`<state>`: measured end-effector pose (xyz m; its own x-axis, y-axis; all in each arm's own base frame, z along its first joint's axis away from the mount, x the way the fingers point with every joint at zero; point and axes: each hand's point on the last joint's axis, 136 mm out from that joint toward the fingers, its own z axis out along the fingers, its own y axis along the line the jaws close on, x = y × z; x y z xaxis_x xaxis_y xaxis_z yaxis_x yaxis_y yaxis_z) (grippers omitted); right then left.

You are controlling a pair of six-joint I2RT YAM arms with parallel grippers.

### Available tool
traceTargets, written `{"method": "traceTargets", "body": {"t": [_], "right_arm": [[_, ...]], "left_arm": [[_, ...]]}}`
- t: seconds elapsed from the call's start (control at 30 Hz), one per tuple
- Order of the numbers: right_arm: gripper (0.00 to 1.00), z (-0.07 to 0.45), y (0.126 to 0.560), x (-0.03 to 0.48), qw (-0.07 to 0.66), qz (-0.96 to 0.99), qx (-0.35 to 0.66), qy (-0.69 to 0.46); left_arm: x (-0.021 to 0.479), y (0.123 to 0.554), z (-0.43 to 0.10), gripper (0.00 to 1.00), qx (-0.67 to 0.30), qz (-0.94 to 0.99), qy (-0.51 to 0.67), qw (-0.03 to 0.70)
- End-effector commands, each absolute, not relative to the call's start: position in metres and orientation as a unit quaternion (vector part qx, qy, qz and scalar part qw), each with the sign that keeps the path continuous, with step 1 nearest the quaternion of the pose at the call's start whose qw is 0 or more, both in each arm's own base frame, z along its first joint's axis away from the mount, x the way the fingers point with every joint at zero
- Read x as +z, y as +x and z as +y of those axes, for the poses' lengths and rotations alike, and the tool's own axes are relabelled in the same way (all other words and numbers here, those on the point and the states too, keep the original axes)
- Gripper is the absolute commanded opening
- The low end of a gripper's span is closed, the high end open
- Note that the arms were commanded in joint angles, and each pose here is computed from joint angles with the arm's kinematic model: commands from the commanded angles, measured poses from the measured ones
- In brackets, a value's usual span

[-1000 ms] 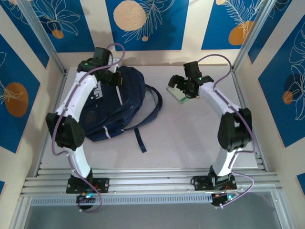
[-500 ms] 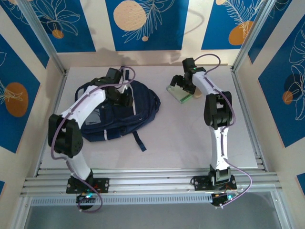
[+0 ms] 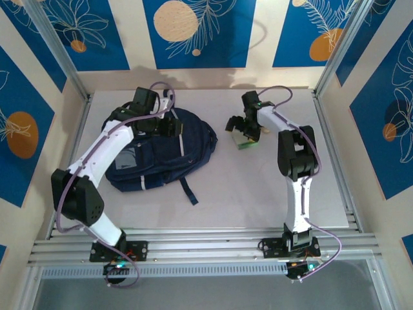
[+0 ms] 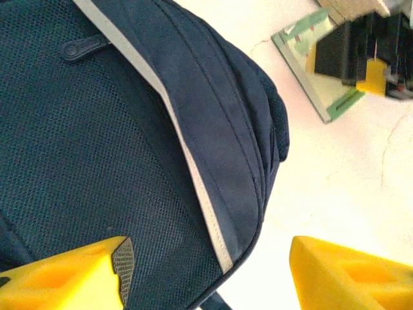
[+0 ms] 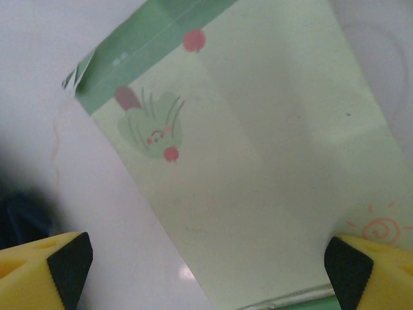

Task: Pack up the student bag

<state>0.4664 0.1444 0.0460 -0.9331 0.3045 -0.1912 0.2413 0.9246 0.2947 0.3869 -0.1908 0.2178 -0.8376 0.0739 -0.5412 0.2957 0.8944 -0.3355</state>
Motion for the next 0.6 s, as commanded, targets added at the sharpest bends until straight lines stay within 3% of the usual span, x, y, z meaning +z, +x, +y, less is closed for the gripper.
{"method": "traceTargets", "body": {"t": [0.0,0.2,0.3,0.4,0.57], "right_arm": [[0.95,0.142,0.417,0.038,0.064,0.977,0.134,0.151],[0.95,0.127,0.348,0.049,0.055,0.979,0.133,0.144],[0.96,0.078,0.329,0.066,0.101,0.974,0.062,0.191],[0.96,0.035,0.322,0.091,0.155,0.947,0.053,0.277],[0.95,0.046,0.305,0.118,0.163,0.877,0.226,0.391]], "left_arm": [[0.235,0.401,-0.214,0.65,-0.247,0.922,0.099,0.281],[0.216,0.41,-0.274,0.65,-0.261,0.922,0.143,0.247],[0.203,0.413,-0.307,0.65,-0.266,0.921,0.162,0.233],[0.187,0.409,-0.352,0.61,-0.276,0.917,0.196,0.212],[0.16,0.407,-0.422,0.62,-0.314,0.902,0.236,0.181]]}}
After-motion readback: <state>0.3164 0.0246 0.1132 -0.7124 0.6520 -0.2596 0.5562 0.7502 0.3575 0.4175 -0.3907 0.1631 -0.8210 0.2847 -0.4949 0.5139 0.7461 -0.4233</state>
